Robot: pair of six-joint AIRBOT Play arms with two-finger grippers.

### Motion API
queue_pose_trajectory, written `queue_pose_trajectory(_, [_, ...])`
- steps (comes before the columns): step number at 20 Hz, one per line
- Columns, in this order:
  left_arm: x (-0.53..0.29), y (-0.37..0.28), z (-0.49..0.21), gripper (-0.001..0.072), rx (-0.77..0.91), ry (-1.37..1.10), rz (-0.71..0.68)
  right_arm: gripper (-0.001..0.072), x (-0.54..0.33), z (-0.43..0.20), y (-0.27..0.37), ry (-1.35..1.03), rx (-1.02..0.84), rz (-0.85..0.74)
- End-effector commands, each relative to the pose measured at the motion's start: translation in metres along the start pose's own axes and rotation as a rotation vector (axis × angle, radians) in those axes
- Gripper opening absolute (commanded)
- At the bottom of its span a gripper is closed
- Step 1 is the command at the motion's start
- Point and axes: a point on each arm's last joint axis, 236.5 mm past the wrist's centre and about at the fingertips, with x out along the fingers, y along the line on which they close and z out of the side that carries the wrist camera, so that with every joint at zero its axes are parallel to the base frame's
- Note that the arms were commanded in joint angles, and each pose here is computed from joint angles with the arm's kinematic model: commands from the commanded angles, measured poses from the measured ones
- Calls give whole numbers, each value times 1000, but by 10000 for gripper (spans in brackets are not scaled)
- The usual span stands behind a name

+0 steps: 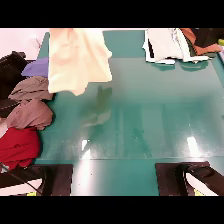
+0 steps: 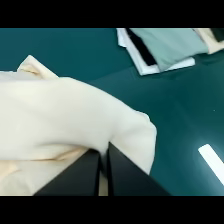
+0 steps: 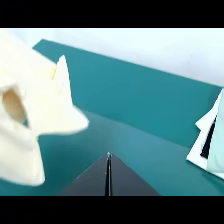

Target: Fold the shirts.

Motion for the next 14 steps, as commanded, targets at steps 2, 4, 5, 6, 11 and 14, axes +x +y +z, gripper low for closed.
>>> queue_pose_trajectory(2, [-5,-75,-47,25,92,130,-149,20,-14,15,3,-56,-9,-5])
queue_pose_trajectory(4, [19,-96,-89,219,127,228,-191,20,-14,15,2,-56,-9,-6])
queue_pose_trajectory(5, [33,-105,-108,569,112,265,-214,20,-14,15,3,-55,-8,-5])
queue_pose_trajectory(6, [46,-112,-121,617,73,280,-241,20,-14,15,3,-55,-8,-5])
queue_pose_trajectory(11, [95,-28,-141,617,-1,313,-61,20,-14,14,3,-54,-8,-5])
queue_pose_trajectory(14, [114,61,-203,618,-179,501,89,20,-14,11,4,-42,-7,-1])
